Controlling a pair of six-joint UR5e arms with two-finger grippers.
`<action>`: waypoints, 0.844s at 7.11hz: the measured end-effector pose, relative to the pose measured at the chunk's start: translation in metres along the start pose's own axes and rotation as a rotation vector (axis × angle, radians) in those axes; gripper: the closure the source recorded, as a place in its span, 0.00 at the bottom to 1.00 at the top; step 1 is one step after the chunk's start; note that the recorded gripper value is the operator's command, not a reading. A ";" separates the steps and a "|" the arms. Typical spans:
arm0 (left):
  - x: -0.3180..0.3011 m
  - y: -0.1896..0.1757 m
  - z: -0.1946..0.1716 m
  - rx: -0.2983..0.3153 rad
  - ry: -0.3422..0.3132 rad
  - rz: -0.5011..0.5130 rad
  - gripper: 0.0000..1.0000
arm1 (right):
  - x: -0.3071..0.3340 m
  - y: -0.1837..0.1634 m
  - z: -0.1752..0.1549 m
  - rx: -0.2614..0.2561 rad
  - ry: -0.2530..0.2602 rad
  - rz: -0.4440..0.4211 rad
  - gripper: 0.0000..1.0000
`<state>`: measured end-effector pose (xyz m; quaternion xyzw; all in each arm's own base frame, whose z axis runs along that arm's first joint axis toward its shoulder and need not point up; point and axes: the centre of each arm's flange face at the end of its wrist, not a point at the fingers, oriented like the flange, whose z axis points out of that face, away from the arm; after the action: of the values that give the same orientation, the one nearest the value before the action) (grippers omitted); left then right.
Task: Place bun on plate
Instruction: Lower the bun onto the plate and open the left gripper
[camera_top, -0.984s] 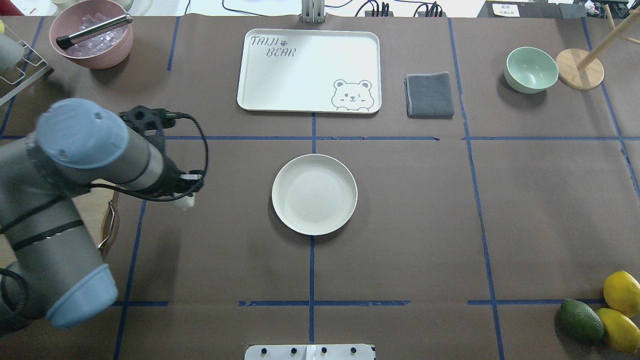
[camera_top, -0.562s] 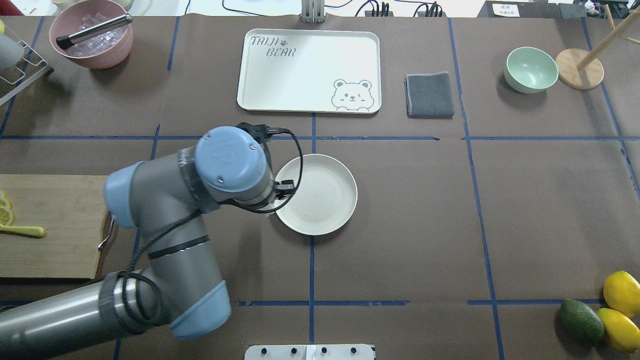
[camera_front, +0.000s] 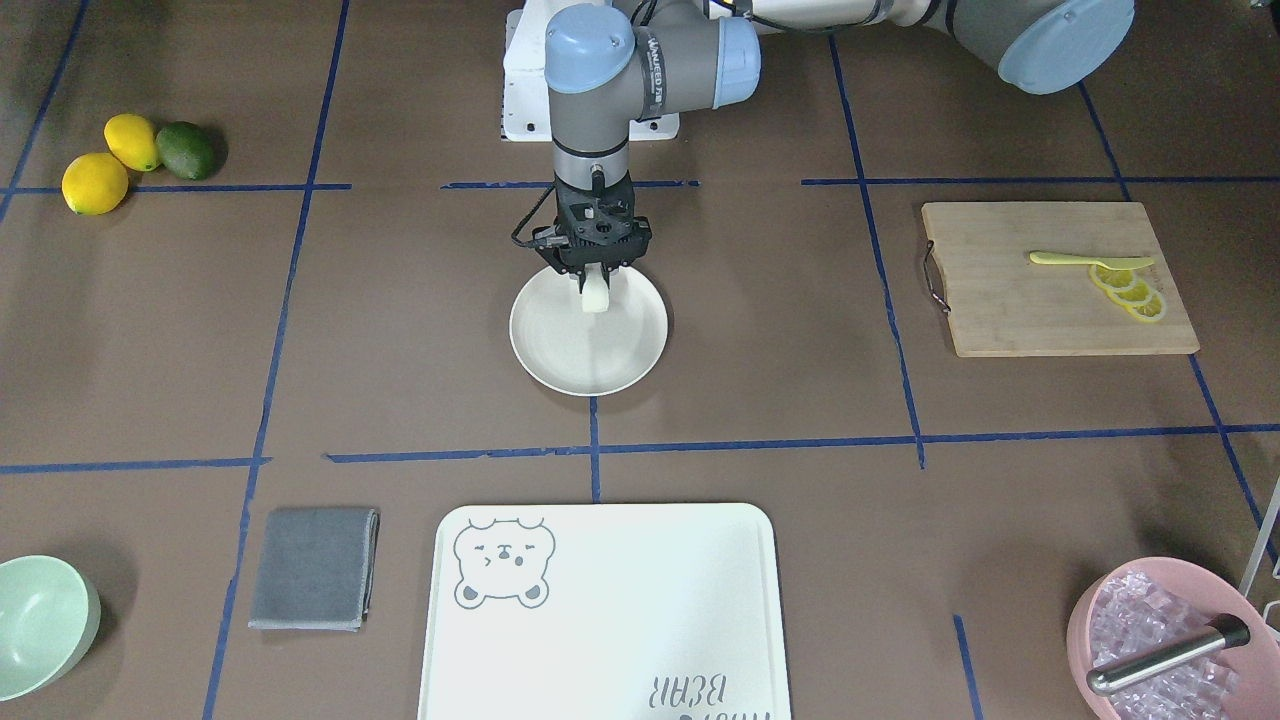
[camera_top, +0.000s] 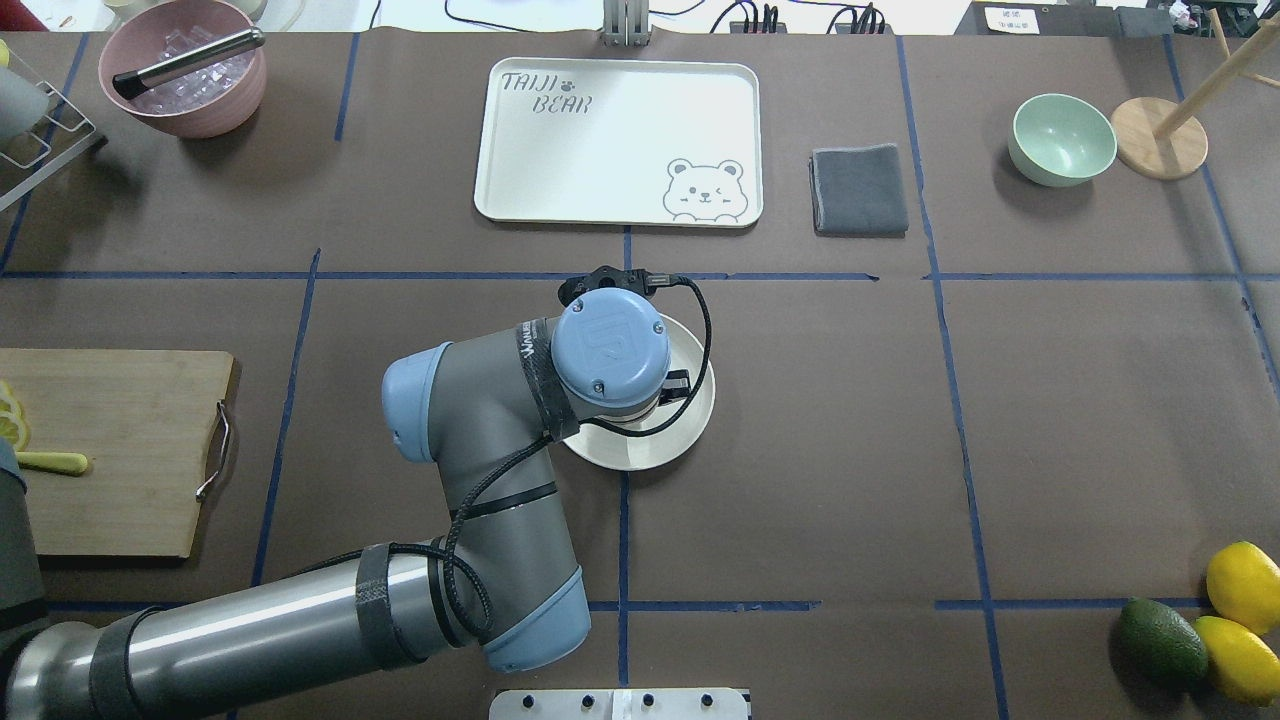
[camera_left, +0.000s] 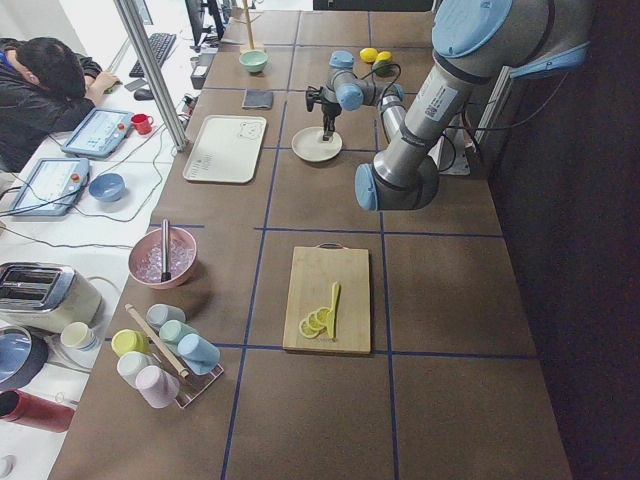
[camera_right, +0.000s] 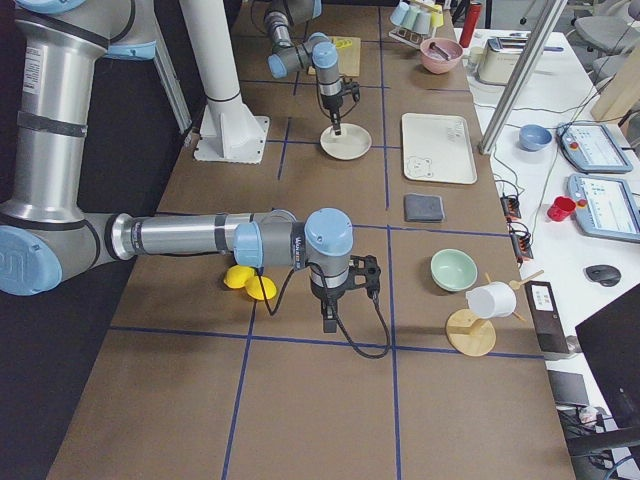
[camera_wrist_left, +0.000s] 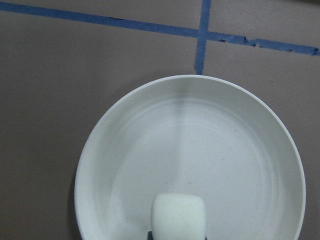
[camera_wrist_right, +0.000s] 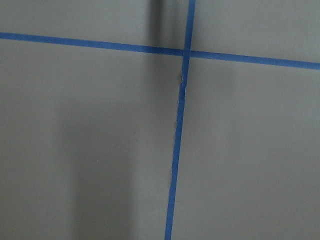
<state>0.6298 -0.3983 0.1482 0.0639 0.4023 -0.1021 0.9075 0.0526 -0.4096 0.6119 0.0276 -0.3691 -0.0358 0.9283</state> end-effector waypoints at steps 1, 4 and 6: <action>0.001 -0.002 0.011 0.012 0.004 0.001 0.59 | 0.000 -0.001 -0.001 0.002 0.000 0.000 0.00; 0.002 -0.003 0.020 0.020 0.008 0.006 0.14 | -0.002 -0.003 -0.002 0.005 0.000 -0.002 0.00; 0.001 -0.004 0.020 0.021 0.006 0.019 0.01 | -0.002 -0.003 -0.002 0.005 0.000 -0.001 0.00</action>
<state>0.6443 -0.4059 0.1610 0.0778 0.4035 -0.0974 0.9065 0.0527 -0.4121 0.6089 0.0303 -0.3691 -0.0355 0.9282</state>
